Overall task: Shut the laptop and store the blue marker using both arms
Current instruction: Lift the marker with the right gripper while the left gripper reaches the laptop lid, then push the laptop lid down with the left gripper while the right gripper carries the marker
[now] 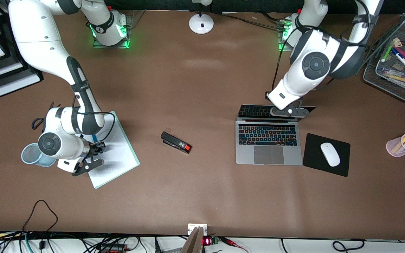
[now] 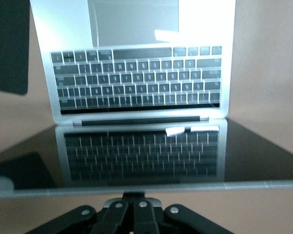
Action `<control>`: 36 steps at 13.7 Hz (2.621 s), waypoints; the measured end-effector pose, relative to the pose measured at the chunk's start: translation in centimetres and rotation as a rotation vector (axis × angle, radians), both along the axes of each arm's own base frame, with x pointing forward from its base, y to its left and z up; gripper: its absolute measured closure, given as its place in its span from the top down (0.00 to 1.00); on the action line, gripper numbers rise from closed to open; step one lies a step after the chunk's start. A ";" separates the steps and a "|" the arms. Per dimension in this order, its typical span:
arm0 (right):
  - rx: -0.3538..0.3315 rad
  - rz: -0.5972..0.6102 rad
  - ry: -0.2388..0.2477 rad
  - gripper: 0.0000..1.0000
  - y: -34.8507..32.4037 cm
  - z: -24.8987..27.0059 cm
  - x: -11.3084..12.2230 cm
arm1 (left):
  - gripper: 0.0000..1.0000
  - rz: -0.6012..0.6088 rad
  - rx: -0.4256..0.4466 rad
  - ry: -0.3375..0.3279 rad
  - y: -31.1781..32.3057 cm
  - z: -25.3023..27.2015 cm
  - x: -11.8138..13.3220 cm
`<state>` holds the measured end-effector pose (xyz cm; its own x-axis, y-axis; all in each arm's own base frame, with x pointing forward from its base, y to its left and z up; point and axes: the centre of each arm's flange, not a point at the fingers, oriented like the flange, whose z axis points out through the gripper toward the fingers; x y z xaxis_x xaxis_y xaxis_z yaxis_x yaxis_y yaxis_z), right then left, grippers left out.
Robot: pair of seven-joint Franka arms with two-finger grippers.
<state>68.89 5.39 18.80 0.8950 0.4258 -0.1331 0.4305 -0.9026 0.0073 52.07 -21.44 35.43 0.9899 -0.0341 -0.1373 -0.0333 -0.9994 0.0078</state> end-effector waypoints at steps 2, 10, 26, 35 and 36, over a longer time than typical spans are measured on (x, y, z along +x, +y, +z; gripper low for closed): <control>0.000 0.000 0.000 0.19 0.0 0.0 0.0 | 0.01 -0.001 0.007 -0.038 0.8 -0.4 1.5; 0.003 0.025 -0.005 0.17 -0.1 0.3 0.2 | 0.01 -0.003 -0.018 -0.130 1.5 -2.3 6.5; 0.134 0.327 -0.134 0.17 1.5 19.8 1.1 | 0.01 -0.078 -0.053 -0.184 1.1 -7.4 8.5; 0.348 0.682 -0.305 0.17 -10.1 23.4 1.9 | 0.01 -0.077 -0.105 -0.243 1.0 -13.2 10.9; 0.367 0.712 -0.321 0.17 -11.0 24.1 1.8 | 0.01 -0.074 -0.109 -0.243 1.0 -13.9 11.0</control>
<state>70.70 -5.60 42.87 0.3693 0.8664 0.3363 0.9217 -0.3876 -0.0135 63.05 -20.39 21.55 0.9877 -0.1092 0.1121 -0.1204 -0.9879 0.0980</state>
